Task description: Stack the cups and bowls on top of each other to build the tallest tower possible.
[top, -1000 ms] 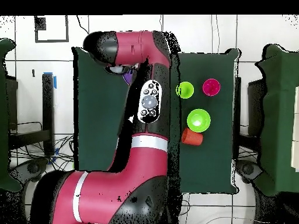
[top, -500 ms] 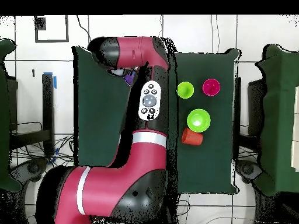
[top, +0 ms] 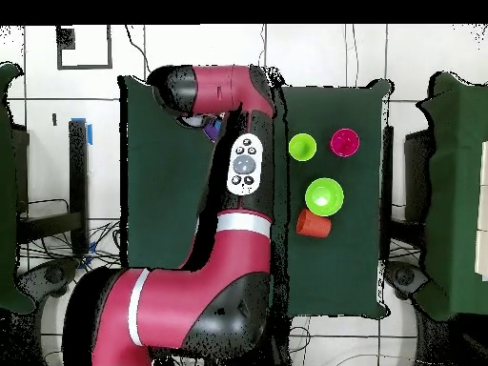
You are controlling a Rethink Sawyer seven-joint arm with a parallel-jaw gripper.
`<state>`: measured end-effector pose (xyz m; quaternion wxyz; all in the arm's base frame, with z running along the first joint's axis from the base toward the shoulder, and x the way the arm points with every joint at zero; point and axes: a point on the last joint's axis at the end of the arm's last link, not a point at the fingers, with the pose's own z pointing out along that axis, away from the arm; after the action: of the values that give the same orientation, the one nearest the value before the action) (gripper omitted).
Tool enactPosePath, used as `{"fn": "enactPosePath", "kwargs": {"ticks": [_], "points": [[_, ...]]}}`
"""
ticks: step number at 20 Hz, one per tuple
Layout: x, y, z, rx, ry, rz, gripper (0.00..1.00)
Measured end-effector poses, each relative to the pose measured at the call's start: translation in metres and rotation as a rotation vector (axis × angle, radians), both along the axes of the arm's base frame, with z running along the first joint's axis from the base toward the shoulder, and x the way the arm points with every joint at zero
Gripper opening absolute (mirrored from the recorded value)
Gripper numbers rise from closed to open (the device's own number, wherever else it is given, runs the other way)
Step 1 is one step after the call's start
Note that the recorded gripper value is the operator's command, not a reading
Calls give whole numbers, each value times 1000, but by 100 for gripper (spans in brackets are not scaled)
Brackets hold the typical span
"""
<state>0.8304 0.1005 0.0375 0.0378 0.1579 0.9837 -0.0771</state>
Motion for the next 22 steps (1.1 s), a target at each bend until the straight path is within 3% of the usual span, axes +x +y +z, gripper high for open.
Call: {"fn": "enactPosePath", "kwargs": {"ticks": [12, 13, 22], "points": [[1, -1, 2, 5, -2, -9, 0], [2, -1, 3, 7, -3, -11, 100], [4, 1, 6, 32, -5, -27, 100]]}}
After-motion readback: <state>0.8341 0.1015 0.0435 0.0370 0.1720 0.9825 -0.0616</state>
